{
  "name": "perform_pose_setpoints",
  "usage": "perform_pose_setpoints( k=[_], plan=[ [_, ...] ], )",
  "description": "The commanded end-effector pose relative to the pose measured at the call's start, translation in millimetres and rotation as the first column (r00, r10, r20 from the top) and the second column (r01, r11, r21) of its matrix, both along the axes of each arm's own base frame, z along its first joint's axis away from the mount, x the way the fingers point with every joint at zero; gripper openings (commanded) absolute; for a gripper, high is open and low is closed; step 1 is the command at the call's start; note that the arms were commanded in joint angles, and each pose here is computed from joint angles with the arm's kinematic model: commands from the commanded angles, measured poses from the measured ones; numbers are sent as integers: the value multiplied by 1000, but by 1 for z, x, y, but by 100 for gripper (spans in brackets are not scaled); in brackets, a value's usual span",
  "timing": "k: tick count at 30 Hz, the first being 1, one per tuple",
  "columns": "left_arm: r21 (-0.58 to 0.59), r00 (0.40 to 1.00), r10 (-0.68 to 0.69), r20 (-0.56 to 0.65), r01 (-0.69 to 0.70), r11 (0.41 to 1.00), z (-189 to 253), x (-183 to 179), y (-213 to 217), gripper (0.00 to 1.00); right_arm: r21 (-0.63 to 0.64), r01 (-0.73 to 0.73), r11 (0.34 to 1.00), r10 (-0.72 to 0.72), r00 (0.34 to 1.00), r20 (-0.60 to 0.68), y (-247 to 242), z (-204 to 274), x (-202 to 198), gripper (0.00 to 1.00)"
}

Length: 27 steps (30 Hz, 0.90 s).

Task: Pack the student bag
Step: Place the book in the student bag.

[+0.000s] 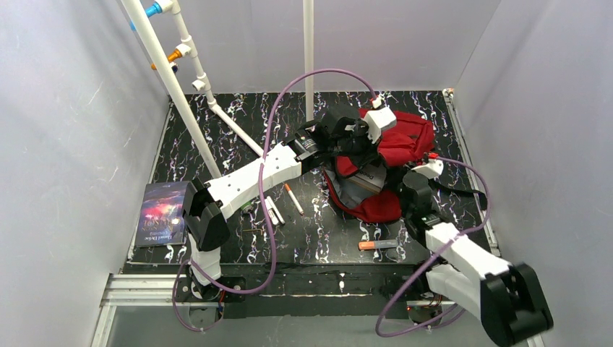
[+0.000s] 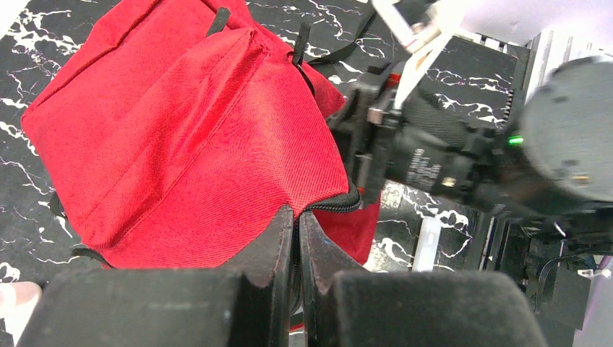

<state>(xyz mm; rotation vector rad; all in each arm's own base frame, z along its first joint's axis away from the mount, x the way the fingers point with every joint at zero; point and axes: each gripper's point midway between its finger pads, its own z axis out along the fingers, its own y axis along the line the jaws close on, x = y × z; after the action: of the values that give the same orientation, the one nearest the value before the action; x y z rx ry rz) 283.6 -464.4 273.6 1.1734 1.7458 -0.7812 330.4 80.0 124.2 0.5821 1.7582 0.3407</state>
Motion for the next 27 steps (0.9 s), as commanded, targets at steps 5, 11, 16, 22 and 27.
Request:
perform_pose_setpoints(
  k=[5,11,16,22,27],
  plan=[
    [-57,999,-12,50,15,998,35,-3,2,0,105,-346,932,352,935,-47,44,3,-65,21],
    [-63,999,-5,34,7,998,35,-3,1,0,137,-370,919,376,926,-19,54,-10,-57,15],
    [-50,1000,-5,20,6,999,32,-4,1,0,141,-389,910,399,915,-54,65,-24,-42,9],
    [-46,1000,2,12,-1,999,31,-4,1,0,66,-76,995,77,997,-6,9,-34,-22,6],
    [-32,1000,26,9,-26,999,25,-1,6,0,34,135,990,-138,982,126,-26,-16,-1,9]
  ],
)
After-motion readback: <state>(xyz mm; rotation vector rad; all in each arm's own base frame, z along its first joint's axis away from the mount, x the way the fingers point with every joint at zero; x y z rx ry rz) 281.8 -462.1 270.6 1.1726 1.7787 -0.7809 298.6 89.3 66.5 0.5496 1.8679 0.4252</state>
